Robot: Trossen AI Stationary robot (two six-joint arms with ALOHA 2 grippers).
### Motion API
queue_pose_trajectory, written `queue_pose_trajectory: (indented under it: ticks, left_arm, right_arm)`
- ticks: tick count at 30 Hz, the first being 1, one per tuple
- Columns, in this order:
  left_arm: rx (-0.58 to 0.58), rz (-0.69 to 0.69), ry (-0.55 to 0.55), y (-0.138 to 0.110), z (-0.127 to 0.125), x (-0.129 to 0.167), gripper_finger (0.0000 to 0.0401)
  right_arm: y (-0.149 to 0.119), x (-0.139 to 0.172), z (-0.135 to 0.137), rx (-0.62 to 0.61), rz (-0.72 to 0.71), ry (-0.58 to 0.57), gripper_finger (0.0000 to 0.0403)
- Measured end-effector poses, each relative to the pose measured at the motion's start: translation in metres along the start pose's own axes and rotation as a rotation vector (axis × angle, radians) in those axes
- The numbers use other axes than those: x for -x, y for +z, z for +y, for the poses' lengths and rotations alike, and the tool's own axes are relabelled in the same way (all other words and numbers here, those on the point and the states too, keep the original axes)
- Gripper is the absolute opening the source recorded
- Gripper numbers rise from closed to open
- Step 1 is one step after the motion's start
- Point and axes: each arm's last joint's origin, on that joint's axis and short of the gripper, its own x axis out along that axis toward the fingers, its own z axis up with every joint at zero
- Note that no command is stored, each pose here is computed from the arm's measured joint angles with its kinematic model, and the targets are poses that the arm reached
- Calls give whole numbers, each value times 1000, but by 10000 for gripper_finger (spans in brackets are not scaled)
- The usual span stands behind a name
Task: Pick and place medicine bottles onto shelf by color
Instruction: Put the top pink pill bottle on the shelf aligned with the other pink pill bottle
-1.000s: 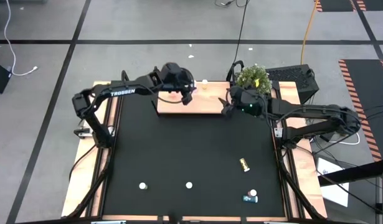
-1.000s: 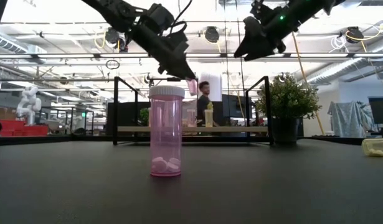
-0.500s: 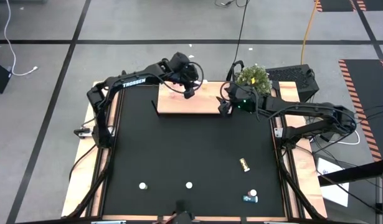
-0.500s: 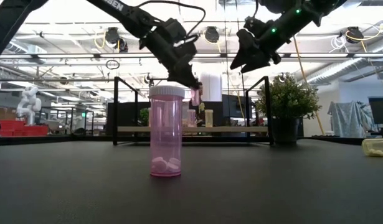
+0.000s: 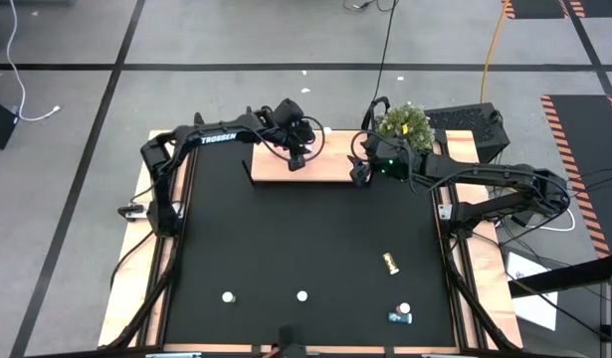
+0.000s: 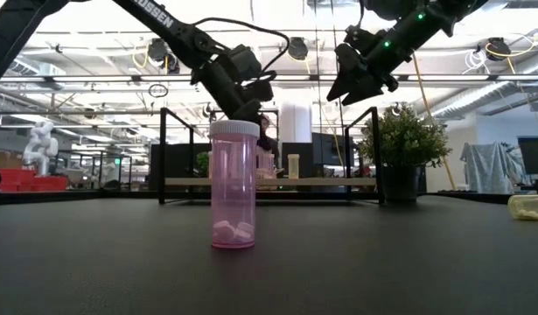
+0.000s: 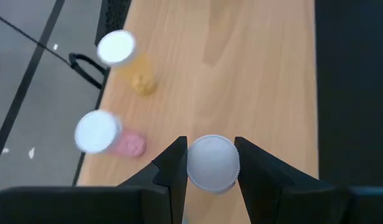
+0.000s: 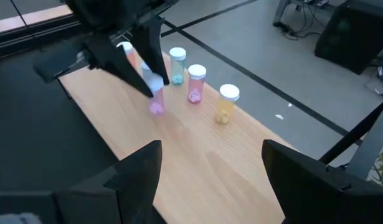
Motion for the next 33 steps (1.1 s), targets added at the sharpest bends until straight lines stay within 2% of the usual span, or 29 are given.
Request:
queue_pose_trajectory:
  ticks: [10, 14, 22, 33]
  left_arm:
    - [-65, -68, 48, 7, 0, -7, 127]
    - [-52, -31, 36, -1, 1, -21, 128]
    - [-71, -36, 50, -2, 3, -23, 128]
    - [-33, -25, 62, -5, 10, -22, 130]
  right_arm:
    - [0, 0, 0, 7, 0, -1, 270]
    - [0, 0, 0, 1, 2, -2, 270]
    - [-1, 0, -1, -19, 8, -3, 270]
    - [0, -1, -2, -17, 8, -9, 270]
